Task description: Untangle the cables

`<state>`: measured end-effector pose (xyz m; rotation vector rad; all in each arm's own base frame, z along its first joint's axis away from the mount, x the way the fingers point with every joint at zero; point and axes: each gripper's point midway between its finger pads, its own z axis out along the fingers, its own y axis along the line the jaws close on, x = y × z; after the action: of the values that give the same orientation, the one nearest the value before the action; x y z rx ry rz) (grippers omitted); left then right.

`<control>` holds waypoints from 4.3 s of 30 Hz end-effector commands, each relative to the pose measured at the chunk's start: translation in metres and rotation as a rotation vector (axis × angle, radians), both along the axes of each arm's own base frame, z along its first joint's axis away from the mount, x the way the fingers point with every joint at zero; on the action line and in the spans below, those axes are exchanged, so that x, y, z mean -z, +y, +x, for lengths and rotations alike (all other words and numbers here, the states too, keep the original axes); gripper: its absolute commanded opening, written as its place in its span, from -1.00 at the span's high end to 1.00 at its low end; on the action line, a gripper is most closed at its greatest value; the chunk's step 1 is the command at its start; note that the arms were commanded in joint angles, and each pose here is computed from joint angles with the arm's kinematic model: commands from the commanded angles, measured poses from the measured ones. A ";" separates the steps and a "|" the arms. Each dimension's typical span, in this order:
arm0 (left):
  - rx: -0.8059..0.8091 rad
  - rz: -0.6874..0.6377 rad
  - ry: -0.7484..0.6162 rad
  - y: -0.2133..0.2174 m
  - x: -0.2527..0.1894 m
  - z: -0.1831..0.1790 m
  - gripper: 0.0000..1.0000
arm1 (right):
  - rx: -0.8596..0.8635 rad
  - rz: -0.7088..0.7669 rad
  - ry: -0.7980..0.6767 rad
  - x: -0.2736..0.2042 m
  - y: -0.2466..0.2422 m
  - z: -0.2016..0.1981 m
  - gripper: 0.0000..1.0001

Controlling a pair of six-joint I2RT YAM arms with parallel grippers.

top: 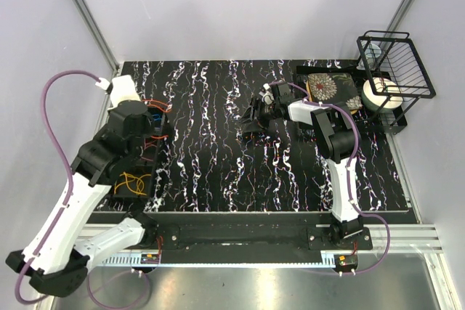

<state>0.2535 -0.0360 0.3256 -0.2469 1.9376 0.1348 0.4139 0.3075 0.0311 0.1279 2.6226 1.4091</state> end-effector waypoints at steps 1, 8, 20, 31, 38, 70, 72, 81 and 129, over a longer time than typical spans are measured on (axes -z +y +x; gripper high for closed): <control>-0.102 -0.044 0.007 0.022 0.014 0.007 1.00 | 0.025 -0.158 0.076 0.054 -0.018 -0.014 -0.27; -0.138 -0.093 -0.005 0.031 0.034 0.021 1.00 | 0.022 -0.159 0.077 0.055 -0.017 -0.015 -0.27; -0.256 -0.169 0.031 0.047 0.080 0.034 1.00 | 0.018 -0.152 0.072 0.052 -0.016 -0.015 -0.28; -0.400 -0.168 0.123 0.060 0.156 0.038 1.00 | 0.018 -0.151 0.068 0.050 -0.016 -0.015 -0.28; -0.432 -0.198 0.103 0.070 0.175 0.041 1.00 | 0.015 -0.147 0.070 0.050 -0.015 -0.015 -0.28; -0.523 -0.272 0.460 0.085 0.272 0.044 0.81 | 0.012 -0.148 0.081 0.055 -0.014 -0.015 -0.29; -0.516 -0.298 0.405 0.084 0.260 0.042 0.64 | 0.012 -0.145 0.077 0.053 -0.014 -0.015 -0.29; -0.500 -0.330 0.251 0.086 0.202 0.022 0.21 | 0.012 -0.148 0.081 0.055 -0.013 -0.015 -0.29; -0.515 -0.290 0.206 0.094 0.200 0.120 0.13 | 0.003 -0.143 0.084 0.055 -0.010 -0.016 -0.32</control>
<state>0.3598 0.0543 0.0947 -0.9504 2.1726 0.2619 0.4138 0.3094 0.0319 0.1231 2.6320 1.4186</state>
